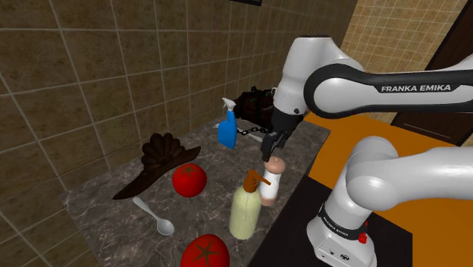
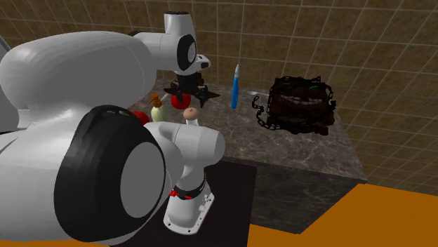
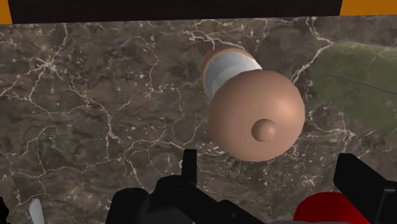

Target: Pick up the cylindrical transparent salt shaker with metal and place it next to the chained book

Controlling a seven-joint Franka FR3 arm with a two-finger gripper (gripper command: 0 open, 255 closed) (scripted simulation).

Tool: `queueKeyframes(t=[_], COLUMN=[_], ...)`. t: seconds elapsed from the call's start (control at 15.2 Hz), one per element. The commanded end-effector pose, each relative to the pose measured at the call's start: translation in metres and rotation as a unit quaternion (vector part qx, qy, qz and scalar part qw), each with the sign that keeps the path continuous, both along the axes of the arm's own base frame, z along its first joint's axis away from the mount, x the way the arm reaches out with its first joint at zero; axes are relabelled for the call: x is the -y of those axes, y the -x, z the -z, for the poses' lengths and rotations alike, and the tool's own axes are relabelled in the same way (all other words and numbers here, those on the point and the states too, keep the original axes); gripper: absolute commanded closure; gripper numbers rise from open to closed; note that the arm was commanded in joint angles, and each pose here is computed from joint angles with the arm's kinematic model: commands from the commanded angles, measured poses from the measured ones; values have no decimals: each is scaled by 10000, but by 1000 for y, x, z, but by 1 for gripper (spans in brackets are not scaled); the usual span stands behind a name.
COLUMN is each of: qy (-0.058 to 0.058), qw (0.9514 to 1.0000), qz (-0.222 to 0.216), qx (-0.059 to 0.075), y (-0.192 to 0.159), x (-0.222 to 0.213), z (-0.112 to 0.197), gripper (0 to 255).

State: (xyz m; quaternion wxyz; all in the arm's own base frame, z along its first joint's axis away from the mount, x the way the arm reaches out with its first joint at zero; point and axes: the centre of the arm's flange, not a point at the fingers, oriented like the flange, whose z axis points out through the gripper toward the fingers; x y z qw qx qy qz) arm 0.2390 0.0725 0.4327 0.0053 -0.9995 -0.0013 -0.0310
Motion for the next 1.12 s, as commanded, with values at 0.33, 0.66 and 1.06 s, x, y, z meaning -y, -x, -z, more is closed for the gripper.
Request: queueKeyframes(t=[0.33,0.66,1.06], qy=[2,2,2], qw=[10000,10000,10000], qz=[9,9,9], qx=[21,21,21], y=[0,0,0], x=[0,0,0], z=[37,37,37], gripper=[0,0,255])
